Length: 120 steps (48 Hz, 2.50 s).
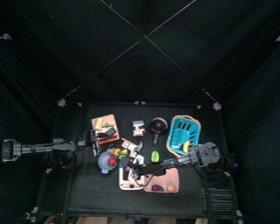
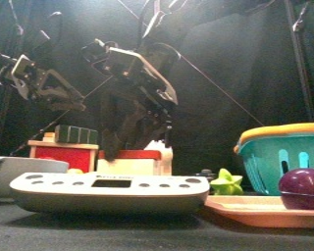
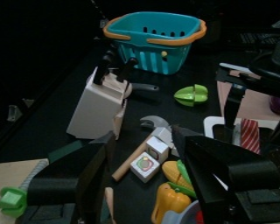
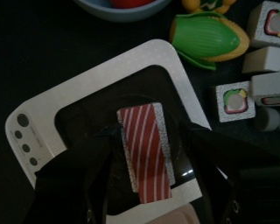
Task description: Grab salmon sushi
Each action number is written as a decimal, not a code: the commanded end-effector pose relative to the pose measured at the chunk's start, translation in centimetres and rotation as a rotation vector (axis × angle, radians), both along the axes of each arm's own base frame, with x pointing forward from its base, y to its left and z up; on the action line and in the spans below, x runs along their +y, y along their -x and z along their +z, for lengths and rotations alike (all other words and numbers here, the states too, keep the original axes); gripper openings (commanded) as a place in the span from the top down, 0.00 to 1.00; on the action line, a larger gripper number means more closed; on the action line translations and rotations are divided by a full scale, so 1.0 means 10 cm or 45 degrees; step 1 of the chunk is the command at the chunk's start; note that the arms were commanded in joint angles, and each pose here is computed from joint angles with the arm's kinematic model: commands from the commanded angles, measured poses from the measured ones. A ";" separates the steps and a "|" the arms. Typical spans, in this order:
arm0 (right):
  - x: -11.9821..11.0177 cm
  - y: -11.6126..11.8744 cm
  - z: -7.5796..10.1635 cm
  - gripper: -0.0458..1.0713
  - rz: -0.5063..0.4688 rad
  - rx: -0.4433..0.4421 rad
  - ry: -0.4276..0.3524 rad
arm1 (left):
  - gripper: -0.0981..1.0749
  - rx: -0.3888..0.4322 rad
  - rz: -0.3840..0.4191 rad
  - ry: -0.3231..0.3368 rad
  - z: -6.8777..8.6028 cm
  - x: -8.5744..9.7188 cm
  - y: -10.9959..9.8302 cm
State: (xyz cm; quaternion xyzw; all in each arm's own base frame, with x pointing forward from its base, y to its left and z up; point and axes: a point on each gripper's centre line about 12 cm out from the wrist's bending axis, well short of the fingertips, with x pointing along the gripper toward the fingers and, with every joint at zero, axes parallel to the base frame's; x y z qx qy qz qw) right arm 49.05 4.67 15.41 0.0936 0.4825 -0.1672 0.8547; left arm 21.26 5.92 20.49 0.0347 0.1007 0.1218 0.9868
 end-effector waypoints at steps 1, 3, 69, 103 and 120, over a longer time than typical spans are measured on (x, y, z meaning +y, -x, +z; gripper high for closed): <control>-0.04 -0.01 0.41 0.17 0.009 -0.121 0.008 | 0.15 -0.018 0.001 -0.007 0.05 0.01 -0.02; -0.05 0.00 0.46 0.17 0.014 -0.137 0.014 | 0.15 -0.016 -0.001 -0.007 0.04 0.01 -0.02; -0.05 1.07 0.53 0.17 0.255 -0.465 -0.138 | 0.14 0.206 -0.448 -0.146 -0.21 -0.58 -0.58; -0.07 1.20 0.32 0.17 0.277 -0.480 -0.188 | 0.14 0.367 -0.564 -0.021 -0.72 -0.99 -1.01; -0.08 1.18 0.21 0.17 0.267 -0.443 -0.191 | 0.14 0.395 -0.545 -0.004 -0.80 -0.98 -1.13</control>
